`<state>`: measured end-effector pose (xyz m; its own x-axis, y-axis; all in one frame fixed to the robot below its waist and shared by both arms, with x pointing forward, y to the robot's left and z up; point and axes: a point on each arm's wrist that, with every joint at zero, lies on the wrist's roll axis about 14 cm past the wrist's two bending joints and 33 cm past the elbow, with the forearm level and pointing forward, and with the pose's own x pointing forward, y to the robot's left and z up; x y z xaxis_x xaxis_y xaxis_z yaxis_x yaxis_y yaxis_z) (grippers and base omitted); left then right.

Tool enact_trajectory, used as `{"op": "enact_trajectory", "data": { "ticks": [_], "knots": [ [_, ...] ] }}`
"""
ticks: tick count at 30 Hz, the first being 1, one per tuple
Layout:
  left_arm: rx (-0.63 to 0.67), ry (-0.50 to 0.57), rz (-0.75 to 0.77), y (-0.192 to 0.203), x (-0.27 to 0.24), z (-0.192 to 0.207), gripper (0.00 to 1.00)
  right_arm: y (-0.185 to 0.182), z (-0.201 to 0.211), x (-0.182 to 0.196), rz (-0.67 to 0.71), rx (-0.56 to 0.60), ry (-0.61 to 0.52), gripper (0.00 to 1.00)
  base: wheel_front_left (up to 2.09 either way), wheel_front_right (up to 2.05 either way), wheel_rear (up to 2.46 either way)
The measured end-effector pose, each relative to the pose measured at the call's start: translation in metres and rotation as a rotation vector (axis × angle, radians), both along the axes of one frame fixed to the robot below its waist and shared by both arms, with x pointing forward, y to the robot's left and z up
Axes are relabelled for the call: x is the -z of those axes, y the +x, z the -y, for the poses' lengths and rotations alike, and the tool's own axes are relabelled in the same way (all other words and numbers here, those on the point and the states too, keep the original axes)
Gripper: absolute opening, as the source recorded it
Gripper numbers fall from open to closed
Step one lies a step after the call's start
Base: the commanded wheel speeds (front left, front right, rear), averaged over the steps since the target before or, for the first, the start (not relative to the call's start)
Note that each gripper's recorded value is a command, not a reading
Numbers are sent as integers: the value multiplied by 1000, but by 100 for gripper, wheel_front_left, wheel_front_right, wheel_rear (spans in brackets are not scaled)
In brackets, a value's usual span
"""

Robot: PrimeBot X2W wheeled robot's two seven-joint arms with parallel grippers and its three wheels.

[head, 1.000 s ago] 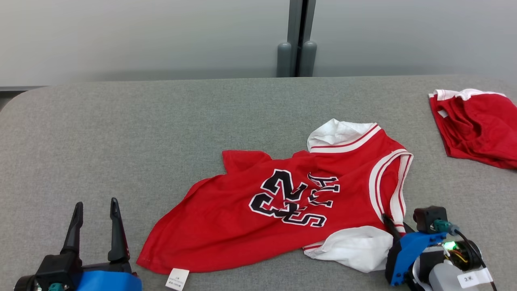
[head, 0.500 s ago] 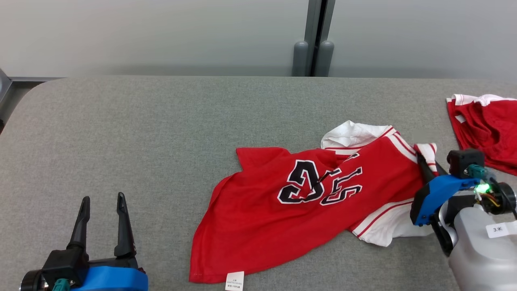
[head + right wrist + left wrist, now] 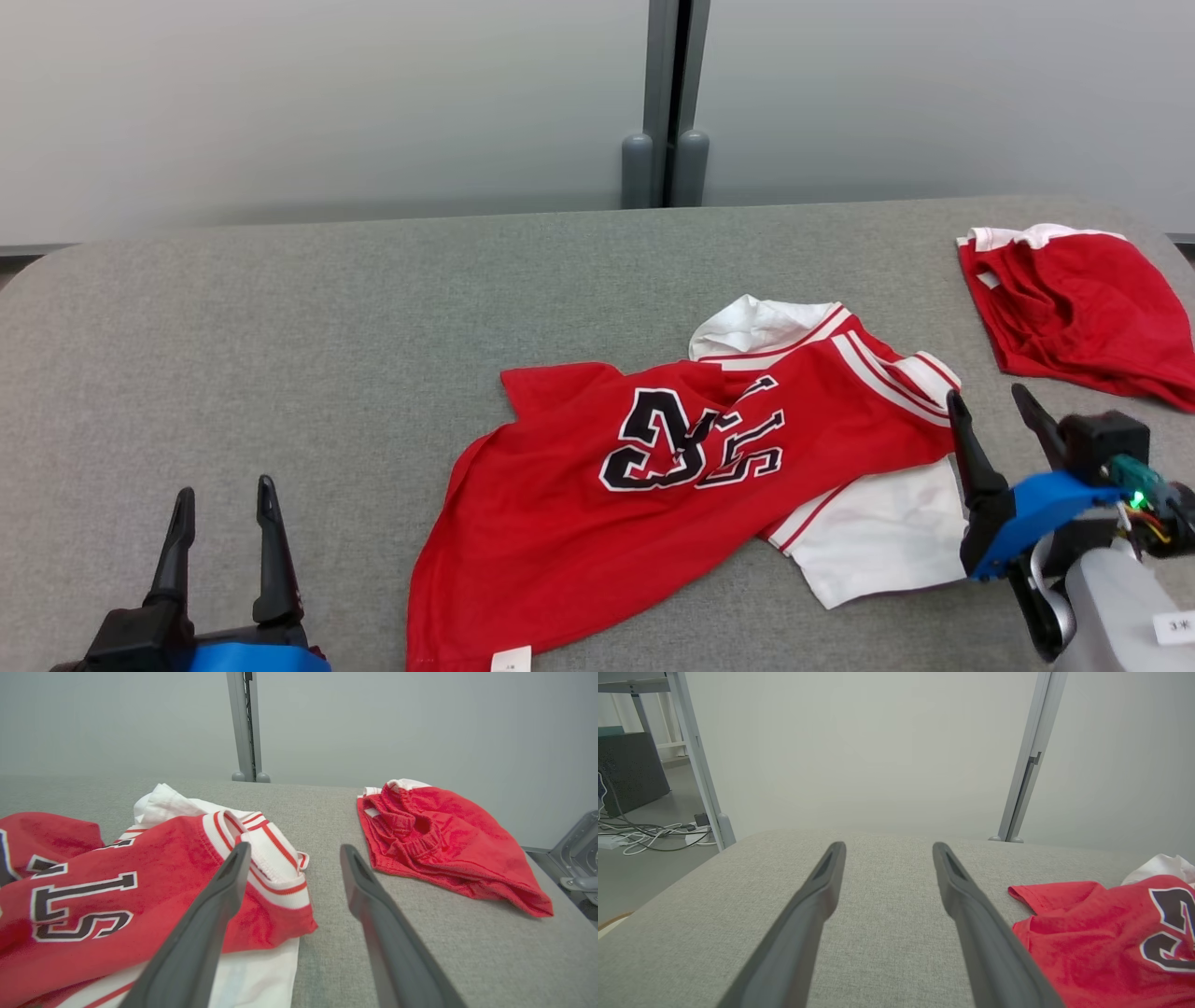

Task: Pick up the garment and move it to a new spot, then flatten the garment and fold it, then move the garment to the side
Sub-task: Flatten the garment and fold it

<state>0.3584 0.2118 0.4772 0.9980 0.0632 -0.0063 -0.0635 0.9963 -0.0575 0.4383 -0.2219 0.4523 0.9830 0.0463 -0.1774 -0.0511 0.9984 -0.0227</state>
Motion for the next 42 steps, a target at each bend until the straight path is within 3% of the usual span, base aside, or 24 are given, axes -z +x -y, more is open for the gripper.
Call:
{"op": "enact_trajectory", "data": {
  "ticks": [15,42],
  "knots": [
    [42,10,-1,-2,0,13,100,-68,-30,-28,172,20,137,100,0,0,0],
    [50,71,-50,-10,13,13,100,-86,-55,-1,86,-26,148,100,0,0,0]
  ]
}}
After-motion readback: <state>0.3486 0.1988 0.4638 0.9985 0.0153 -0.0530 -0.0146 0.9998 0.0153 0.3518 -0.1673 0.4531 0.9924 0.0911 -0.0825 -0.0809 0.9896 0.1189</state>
